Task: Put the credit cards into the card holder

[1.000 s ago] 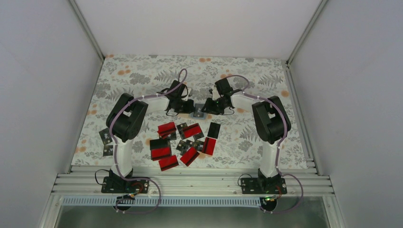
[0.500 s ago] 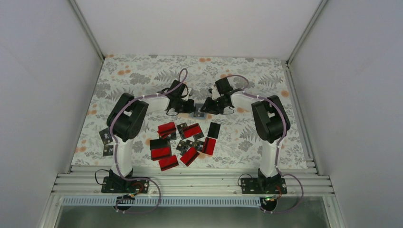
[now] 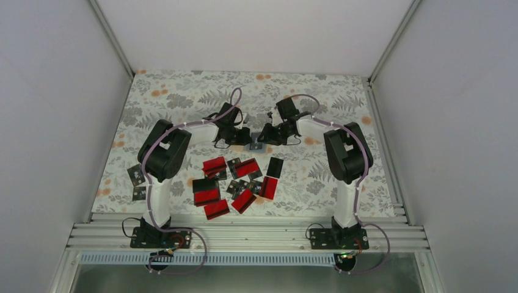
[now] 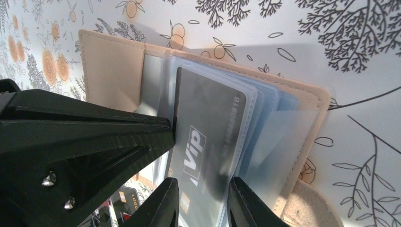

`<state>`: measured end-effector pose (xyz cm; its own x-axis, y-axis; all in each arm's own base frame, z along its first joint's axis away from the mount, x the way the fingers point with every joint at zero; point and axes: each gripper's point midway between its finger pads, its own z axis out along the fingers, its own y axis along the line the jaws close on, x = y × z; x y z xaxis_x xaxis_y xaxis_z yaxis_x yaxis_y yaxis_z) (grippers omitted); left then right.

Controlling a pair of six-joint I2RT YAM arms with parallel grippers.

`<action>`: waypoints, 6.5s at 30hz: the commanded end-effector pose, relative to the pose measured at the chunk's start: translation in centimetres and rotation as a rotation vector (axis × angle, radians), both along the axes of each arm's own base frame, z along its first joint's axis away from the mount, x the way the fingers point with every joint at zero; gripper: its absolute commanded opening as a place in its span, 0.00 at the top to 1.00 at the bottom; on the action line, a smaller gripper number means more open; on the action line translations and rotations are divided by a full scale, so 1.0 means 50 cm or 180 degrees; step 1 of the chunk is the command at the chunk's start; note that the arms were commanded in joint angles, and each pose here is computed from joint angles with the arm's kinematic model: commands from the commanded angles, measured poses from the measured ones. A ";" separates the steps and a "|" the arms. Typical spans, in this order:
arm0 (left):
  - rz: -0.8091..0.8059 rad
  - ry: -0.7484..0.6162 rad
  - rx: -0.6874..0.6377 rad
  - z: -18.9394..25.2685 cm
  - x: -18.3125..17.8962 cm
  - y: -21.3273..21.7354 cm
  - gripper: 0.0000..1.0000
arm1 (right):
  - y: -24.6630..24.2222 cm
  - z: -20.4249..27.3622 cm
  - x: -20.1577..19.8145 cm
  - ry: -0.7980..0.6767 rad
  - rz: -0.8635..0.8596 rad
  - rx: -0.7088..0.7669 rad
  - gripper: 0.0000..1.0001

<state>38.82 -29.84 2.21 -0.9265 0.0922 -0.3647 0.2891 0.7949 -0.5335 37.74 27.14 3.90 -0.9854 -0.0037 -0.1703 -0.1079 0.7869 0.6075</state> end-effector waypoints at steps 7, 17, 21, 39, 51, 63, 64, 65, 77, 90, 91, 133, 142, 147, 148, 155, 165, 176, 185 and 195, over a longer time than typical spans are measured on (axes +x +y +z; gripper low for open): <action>-0.0049 0.0146 0.0141 -0.032 -0.024 -0.001 0.98 | 0.031 0.050 0.006 -0.0166 0.0146 0.0096 0.72; -0.0024 0.0068 0.0103 -0.001 -0.017 -0.003 0.98 | 0.054 0.069 0.007 -0.0217 0.0219 0.0116 0.72; -0.0005 0.0042 0.0124 0.006 -0.014 0.001 0.98 | 0.061 0.070 0.008 -0.0215 0.0238 0.0127 0.72; 0.0280 -0.0252 0.0340 0.082 0.006 0.057 0.98 | 0.088 0.068 0.010 -0.0201 0.0317 0.0103 0.72; 0.0618 -0.0468 0.0526 0.130 0.006 0.141 0.97 | 0.113 0.065 0.010 -0.0184 0.0384 0.0088 0.71; 0.0945 -0.0587 0.0650 0.146 -0.045 0.237 0.97 | 0.240 0.068 -0.005 -0.0094 0.0759 0.0369 0.70; 0.0966 -0.0602 0.0668 0.148 -0.051 0.244 0.97 | 0.248 0.071 -0.006 -0.0099 0.0793 0.0406 0.70; 0.0985 -0.0610 0.0683 0.150 -0.056 0.250 0.96 | 0.254 0.073 -0.008 -0.0092 0.0816 0.0440 0.70; 0.0972 -0.0631 0.0553 0.156 -0.099 0.259 0.90 | 0.219 0.115 -0.011 -0.0392 0.0810 0.0241 0.69; 0.0796 -0.0591 0.0504 0.147 -0.109 0.214 0.90 | 0.093 0.048 0.014 -0.0505 0.0397 -0.0466 0.71; 0.0790 -0.0585 0.0510 0.145 -0.109 0.213 0.90 | 0.093 0.040 0.013 -0.0474 0.0398 -0.0462 0.73; 0.0358 -0.0436 0.0909 0.124 -0.256 0.211 0.69 | 0.113 0.132 -0.057 -0.0615 0.0651 0.0045 0.66; -0.0331 -0.0349 0.0474 0.118 -0.350 0.130 0.69 | 0.024 0.138 -0.194 -0.0330 0.0128 0.0183 0.64; -0.0496 -0.0286 0.0512 0.103 -0.388 0.106 0.69 | -0.006 0.119 -0.283 -0.0150 -0.0052 0.0210 0.63; -0.0469 -0.0272 0.0586 0.101 -0.394 0.110 0.69 | -0.012 0.116 -0.296 -0.0132 -0.0079 0.0200 0.63; -0.0092 -0.0051 0.1024 0.085 -0.465 0.150 0.60 | 0.004 0.120 -0.360 -0.0175 0.0188 0.0288 0.61; 0.0680 0.0310 0.1189 0.068 -0.580 0.237 0.40 | 0.188 0.148 -0.415 -0.0421 0.1249 0.0477 0.64; 0.1248 0.0701 0.1061 0.013 -0.640 0.278 0.33 | 0.291 0.052 -0.480 -0.0123 0.1950 0.0453 0.67; 0.1463 0.0802 0.0797 -0.013 -0.645 0.279 0.28 | 0.286 -0.001 -0.506 0.0046 0.2094 0.0365 0.70; 0.1532 0.0801 0.0369 -0.036 -0.637 0.272 0.29 | 0.272 -0.044 -0.506 0.0106 0.2075 0.0203 0.72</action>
